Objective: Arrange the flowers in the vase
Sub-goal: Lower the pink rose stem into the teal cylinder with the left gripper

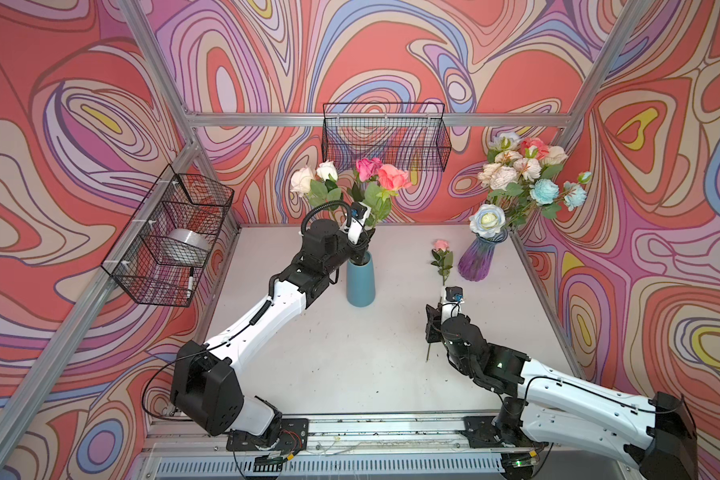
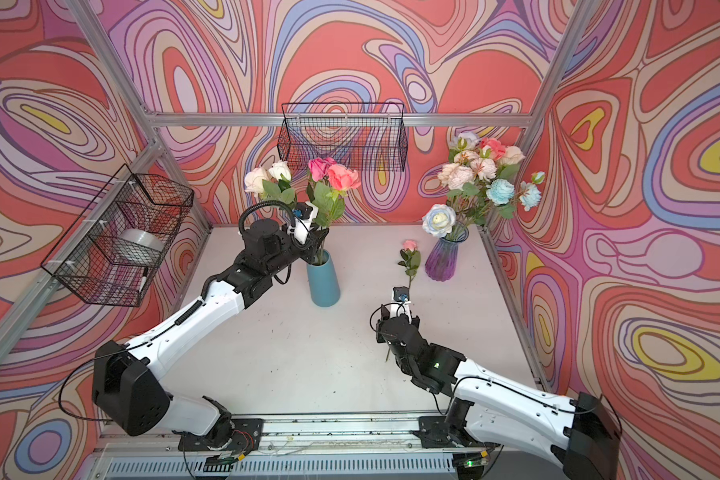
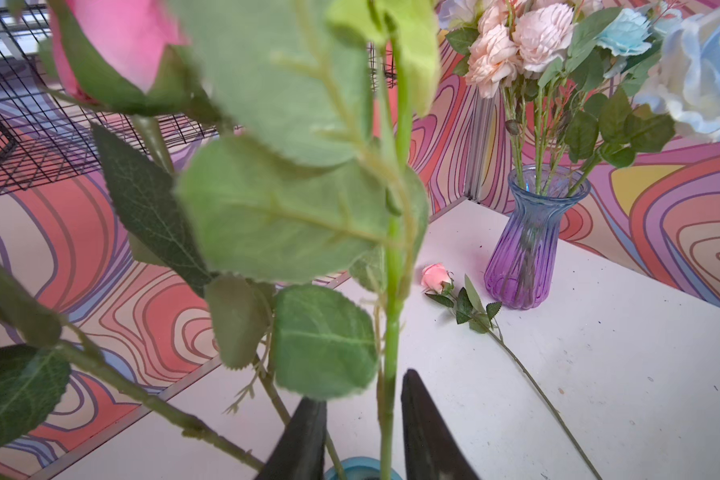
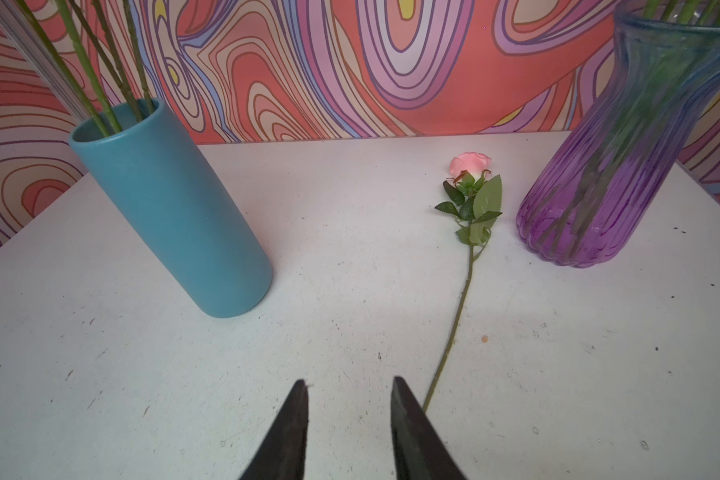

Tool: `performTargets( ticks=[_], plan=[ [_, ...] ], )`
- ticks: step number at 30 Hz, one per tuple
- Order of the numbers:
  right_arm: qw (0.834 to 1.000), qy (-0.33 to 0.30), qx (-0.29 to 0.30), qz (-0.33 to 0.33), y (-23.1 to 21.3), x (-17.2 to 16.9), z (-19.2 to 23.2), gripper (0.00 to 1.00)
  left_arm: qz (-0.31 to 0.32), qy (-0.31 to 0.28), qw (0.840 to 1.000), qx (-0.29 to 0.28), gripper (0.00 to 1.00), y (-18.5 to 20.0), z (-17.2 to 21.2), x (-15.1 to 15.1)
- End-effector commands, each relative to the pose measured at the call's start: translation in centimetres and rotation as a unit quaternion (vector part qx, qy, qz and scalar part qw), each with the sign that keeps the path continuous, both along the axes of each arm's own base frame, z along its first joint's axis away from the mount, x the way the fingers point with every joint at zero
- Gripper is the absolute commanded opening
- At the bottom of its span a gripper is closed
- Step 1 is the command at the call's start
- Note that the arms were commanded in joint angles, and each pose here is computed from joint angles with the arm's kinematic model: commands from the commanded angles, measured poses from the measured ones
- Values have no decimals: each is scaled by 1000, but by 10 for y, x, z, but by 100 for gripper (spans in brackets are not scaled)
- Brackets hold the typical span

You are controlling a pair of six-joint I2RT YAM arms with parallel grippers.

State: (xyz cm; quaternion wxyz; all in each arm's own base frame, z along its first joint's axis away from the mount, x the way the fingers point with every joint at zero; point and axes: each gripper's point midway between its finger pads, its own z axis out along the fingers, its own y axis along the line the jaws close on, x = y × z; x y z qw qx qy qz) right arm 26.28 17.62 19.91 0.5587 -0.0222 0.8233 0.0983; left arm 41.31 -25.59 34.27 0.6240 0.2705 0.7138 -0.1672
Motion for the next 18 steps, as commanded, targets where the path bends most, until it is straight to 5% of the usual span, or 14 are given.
performTargets(
  ticks=[1,18],
  plan=[
    [1000,-1,6,1,3,1,5,34,-1,-12,1000,7,40,-1,0,0],
    [1000,-4,7,9,5,0,14,34,8,-47,998,-29,44,16,40,-25]
  ],
)
